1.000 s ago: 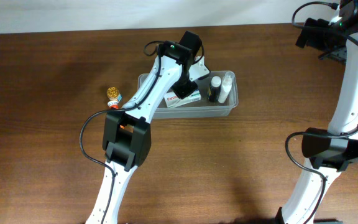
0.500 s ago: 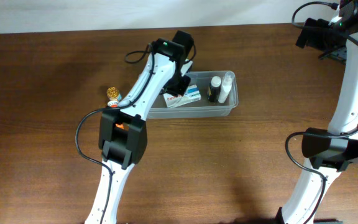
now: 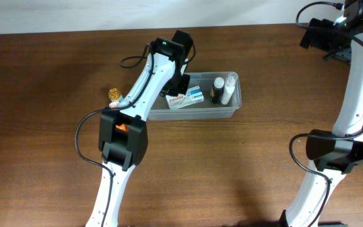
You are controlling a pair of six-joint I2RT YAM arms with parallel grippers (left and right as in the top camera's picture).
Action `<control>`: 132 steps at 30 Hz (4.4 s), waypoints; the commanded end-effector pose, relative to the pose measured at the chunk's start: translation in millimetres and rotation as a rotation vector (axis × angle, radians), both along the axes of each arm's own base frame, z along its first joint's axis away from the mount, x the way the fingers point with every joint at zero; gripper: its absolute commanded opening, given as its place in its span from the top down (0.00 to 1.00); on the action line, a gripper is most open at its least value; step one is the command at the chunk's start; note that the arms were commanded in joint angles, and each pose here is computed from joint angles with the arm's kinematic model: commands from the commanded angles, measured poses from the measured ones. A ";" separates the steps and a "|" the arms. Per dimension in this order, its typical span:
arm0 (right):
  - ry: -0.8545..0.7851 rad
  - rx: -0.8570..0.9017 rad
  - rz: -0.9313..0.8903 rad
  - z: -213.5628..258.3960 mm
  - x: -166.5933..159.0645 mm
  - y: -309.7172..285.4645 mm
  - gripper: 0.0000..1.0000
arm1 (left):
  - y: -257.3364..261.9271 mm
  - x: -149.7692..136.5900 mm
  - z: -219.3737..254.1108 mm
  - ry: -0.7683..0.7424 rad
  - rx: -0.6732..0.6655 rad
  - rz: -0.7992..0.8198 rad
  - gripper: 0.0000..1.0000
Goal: Pack container
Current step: 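Open the left gripper and raise it out of the container, then lower the left gripper and close it on the gold-lidded jar, then carry the gold jar into the container's left end and lower it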
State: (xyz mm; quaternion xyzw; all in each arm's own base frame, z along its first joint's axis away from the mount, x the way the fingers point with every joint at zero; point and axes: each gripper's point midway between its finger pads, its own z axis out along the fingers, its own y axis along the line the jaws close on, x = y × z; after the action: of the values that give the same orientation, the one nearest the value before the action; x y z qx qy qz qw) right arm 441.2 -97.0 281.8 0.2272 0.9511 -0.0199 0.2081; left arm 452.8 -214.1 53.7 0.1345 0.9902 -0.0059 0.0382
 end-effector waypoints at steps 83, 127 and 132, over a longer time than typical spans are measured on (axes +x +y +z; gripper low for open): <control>-0.019 0.001 -0.002 7.2 -1.6 2.5 0.02 | 198.4 18.4 -52.9 -0.037 -0.028 0.303 0.40; -0.019 0.001 -0.002 7.2 -1.6 2.5 0.02 | 120.9 16.4 122.3 -0.142 0.015 -0.145 0.71; -0.019 0.001 -0.003 7.2 -1.6 2.5 0.02 | 87.7 -8.9 119.5 -0.076 0.032 -0.251 0.70</control>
State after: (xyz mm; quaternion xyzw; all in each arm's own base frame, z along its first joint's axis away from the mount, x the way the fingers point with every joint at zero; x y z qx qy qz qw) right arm 441.2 -96.9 281.8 0.2275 0.9511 -0.0196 0.2081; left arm 450.8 -114.0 168.7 0.2219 0.9721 0.0067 0.0751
